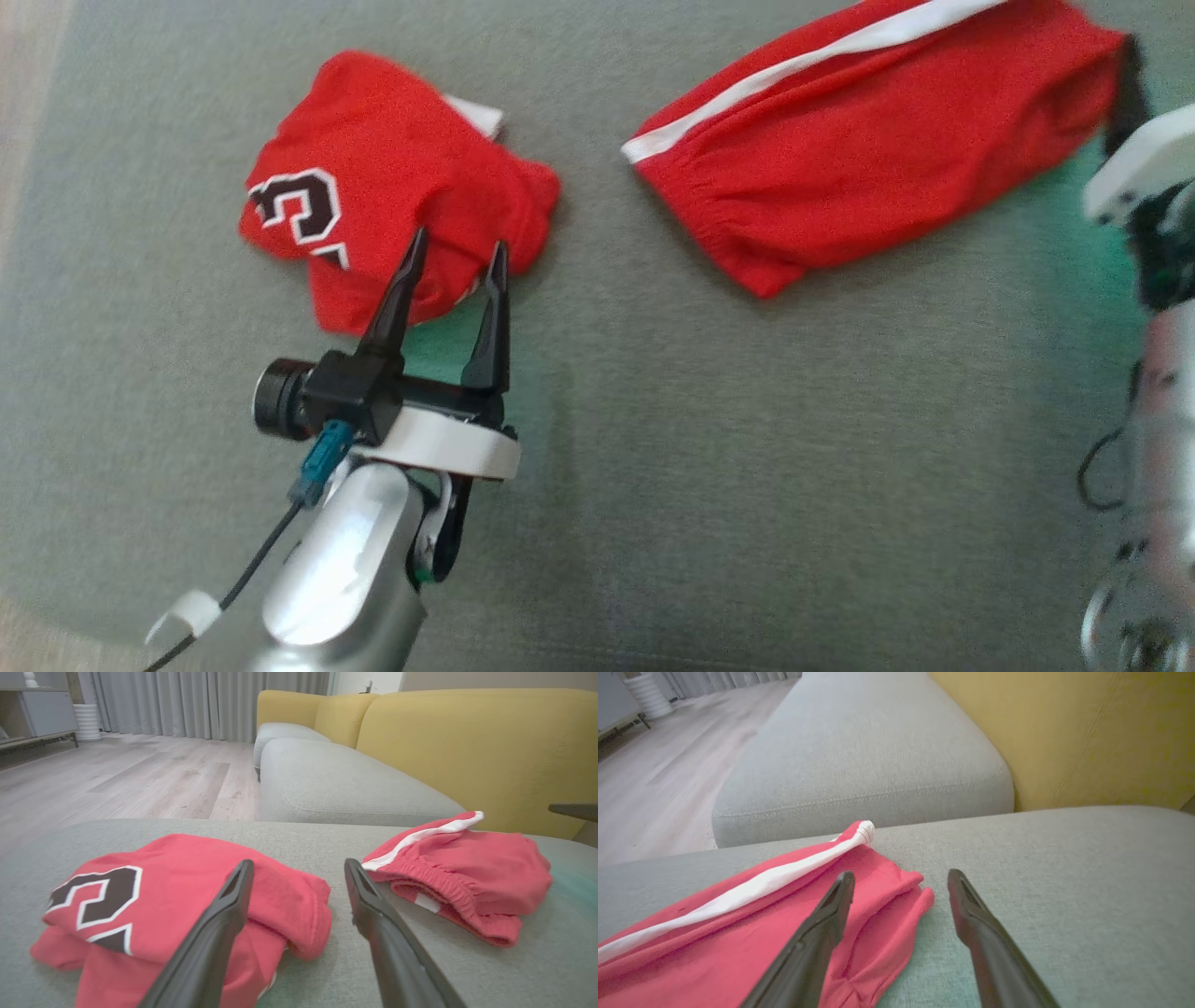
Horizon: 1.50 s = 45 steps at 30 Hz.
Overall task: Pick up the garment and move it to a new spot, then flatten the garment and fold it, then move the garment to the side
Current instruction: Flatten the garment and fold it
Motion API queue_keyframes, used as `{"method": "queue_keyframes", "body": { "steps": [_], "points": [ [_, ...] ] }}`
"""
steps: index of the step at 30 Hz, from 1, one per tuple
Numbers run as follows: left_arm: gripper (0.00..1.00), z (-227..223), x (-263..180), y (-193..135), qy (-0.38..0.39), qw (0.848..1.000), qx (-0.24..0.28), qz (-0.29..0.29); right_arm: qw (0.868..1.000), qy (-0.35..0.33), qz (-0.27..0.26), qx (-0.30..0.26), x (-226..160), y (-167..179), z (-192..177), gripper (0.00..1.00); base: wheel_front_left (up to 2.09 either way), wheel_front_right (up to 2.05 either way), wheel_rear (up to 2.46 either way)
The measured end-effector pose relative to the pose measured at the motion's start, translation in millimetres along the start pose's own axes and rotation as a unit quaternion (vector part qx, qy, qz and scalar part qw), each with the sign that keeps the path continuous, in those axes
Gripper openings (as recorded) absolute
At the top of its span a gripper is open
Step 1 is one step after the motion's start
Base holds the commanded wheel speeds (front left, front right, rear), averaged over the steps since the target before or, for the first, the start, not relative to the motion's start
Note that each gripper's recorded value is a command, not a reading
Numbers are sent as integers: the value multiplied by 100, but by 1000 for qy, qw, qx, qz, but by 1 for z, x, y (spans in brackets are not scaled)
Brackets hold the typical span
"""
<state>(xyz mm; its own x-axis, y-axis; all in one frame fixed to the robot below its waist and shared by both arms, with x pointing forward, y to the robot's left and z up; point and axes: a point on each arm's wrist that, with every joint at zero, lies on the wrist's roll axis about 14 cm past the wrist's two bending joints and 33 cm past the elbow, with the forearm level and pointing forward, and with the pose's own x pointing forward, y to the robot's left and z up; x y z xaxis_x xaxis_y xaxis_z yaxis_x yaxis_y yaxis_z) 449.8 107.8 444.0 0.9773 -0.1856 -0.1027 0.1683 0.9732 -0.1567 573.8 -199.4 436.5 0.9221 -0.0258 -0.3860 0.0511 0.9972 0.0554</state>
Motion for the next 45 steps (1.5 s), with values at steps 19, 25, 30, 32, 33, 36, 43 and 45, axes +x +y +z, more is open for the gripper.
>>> {"method": "queue_keyframes", "body": {
  "steps": [19,25,30,32,33,36,43,45],
  "points": [
    [100,-18,1,48,22,998,6,62,986,161,-29,-42,76,3,-62,25,0,0,0],
    [100,-14,5,43,14,998,7,56,989,134,-5,-67,73,11,-56,0,0,0,0],
    [100,-4,7,33,1,999,5,41,993,112,-2,-40,57,3,-52,0,0,0,0],
    [100,-1,7,29,-3,999,4,36,994,107,-8,-33,47,-7,-54,0,0,0,0],
    [100,1,6,26,-5,999,3,34,994,104,-14,-24,41,-14,-55,0,0,0,0],
    [100,2,4,19,-7,1000,1,26,995,94,-38,-4,23,-39,-57,0,0,0,0],
    [100,12,7,2,-21,1000,-1,3,993,62,-97,36,-13,-97,-50,0,0,0,0],
    [100,16,7,-2,-26,1000,-1,-1,991,56,-114,49,-25,-113,-52,0,0,0,0]
  ]
}}
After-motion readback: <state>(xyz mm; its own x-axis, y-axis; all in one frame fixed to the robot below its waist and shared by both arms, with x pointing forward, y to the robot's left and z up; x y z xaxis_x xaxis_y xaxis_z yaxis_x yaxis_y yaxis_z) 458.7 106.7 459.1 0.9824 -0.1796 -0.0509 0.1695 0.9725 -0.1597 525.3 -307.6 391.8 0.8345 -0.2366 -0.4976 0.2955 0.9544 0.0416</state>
